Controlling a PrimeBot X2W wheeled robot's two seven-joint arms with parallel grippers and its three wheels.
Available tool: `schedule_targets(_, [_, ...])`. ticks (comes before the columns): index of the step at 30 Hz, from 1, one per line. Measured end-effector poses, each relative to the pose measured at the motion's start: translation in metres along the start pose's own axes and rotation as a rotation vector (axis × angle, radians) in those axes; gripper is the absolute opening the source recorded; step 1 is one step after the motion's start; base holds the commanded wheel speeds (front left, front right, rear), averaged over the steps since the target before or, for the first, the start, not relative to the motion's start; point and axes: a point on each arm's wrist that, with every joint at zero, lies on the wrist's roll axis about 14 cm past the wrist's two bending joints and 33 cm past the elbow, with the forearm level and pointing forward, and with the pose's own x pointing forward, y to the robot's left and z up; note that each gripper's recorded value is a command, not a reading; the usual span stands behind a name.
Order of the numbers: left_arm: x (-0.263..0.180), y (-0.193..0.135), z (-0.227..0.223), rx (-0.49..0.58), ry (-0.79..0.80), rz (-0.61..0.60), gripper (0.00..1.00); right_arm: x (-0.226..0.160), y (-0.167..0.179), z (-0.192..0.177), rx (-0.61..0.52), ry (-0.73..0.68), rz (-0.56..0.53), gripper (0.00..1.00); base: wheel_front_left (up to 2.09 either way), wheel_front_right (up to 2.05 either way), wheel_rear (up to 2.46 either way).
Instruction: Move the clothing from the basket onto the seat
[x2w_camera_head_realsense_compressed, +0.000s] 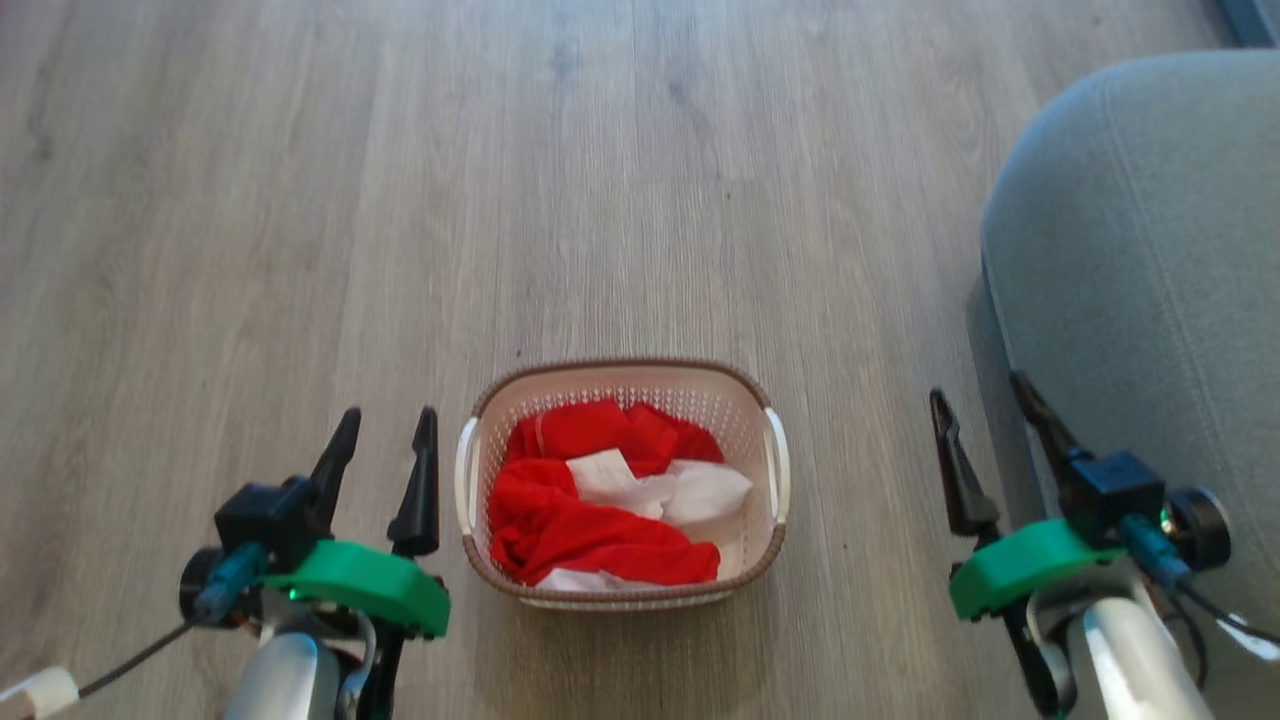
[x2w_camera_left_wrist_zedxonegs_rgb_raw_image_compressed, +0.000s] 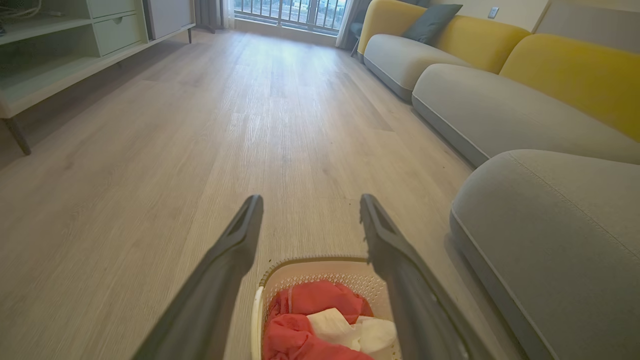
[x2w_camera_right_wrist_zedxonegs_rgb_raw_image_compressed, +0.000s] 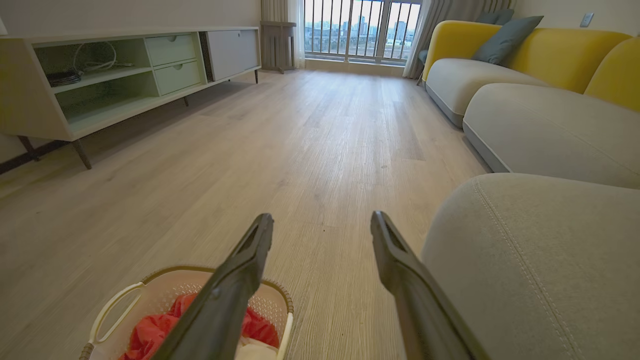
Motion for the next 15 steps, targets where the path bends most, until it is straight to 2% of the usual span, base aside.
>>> schedule_targets(6, [0.018,-0.011,-0.011,0.005,0.028,-0.040,1.00,0.012,-0.009,-0.003,-0.001,0.001,-0.020,1.00,0.00,0.00,0.00])
schedule_targets(10, [0.057,-0.027,-0.030,0.021,0.063,-0.114,1.00,0.043,-0.018,-0.002,-0.014,-0.024,-0.035,1.00,0.00,0.00,0.00])
schedule_targets(15, [0.107,-0.052,-0.071,0.096,0.136,-0.235,1.00,0.089,-0.030,-0.003,-0.030,-0.071,-0.046,1.00,0.00,0.00,0.00])
